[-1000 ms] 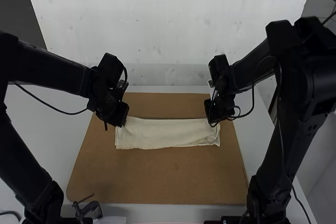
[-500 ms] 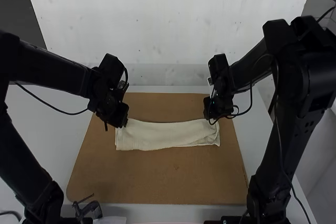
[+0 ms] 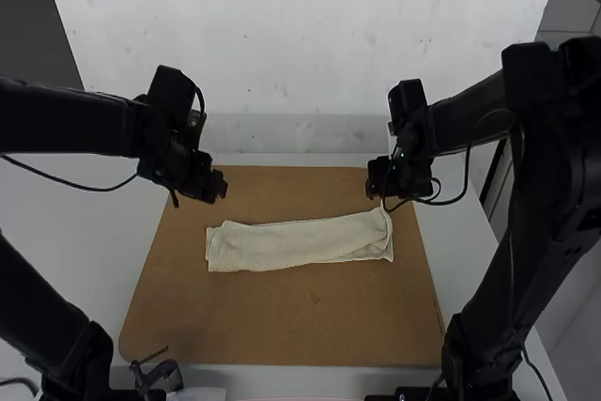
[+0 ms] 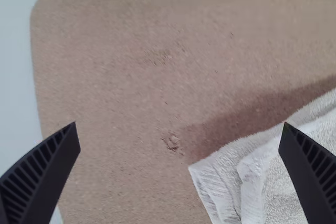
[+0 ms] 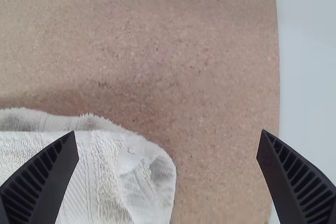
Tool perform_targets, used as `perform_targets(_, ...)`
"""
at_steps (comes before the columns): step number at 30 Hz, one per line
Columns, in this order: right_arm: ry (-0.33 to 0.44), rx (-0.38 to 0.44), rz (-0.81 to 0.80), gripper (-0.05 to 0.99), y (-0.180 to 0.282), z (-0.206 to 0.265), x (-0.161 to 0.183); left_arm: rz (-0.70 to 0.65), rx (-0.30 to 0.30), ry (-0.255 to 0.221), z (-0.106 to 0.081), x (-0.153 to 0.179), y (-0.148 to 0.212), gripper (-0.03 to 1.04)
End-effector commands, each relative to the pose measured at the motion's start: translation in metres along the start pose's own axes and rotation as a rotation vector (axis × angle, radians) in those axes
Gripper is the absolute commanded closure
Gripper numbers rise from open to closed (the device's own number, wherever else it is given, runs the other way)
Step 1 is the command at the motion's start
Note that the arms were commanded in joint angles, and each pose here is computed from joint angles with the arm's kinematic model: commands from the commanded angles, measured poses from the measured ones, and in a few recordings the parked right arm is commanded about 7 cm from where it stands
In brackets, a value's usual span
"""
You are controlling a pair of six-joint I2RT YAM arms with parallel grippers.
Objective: Fold the towel.
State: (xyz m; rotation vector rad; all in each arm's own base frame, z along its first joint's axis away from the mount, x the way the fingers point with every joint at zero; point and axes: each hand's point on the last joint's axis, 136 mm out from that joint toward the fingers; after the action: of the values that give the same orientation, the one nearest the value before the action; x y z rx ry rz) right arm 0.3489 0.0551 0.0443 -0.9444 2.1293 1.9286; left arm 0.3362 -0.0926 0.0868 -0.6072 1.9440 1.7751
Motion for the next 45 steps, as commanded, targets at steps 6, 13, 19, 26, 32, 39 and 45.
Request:
perform_targets(6,-0.126,-0.200,0.114,0.08,-0.001,0.018,0.019,-0.096,0.022,0.066,0.017,-0.032,0.021,0.04)
perform_targets(13,-0.131,-0.235,0.223,0.08,-0.024,0.030,0.046,-0.086,0.021,0.081,0.023,-0.028,0.019,0.04)
perform_targets(19,-0.135,-0.231,0.298,0.19,-0.044,0.037,0.061,-0.071,0.031,0.089,0.024,-0.021,0.016,0.04)
perform_targets(26,-0.131,-0.189,0.316,0.88,-0.053,0.034,0.066,-0.072,0.023,0.100,0.030,-0.018,0.013,0.04)
perform_targets(32,-0.154,-0.178,0.308,0.91,-0.053,0.024,0.065,-0.062,0.025,0.101,0.030,-0.013,0.009,0.04)
perform_targets(39,-0.196,-0.142,0.294,0.91,-0.041,-0.017,0.069,-0.076,0.028,0.100,0.030,-0.014,0.007,0.04)
perform_targets(45,-0.239,-0.091,0.271,0.91,-0.030,-0.066,0.076,-0.085,0.029,0.103,0.030,-0.016,0.006,0.04)
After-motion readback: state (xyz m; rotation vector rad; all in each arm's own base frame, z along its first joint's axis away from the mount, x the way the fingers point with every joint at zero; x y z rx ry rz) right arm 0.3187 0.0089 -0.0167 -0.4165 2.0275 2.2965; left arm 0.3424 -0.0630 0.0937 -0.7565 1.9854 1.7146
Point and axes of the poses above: each hand's point on the last joint's axis, 136 mm out from that joint toward the fingers, its own y axis back along the fingers, its own z axis along the line the jaws close on, x = y × z, and after that the axes turned 15 degrees about y, right-handed
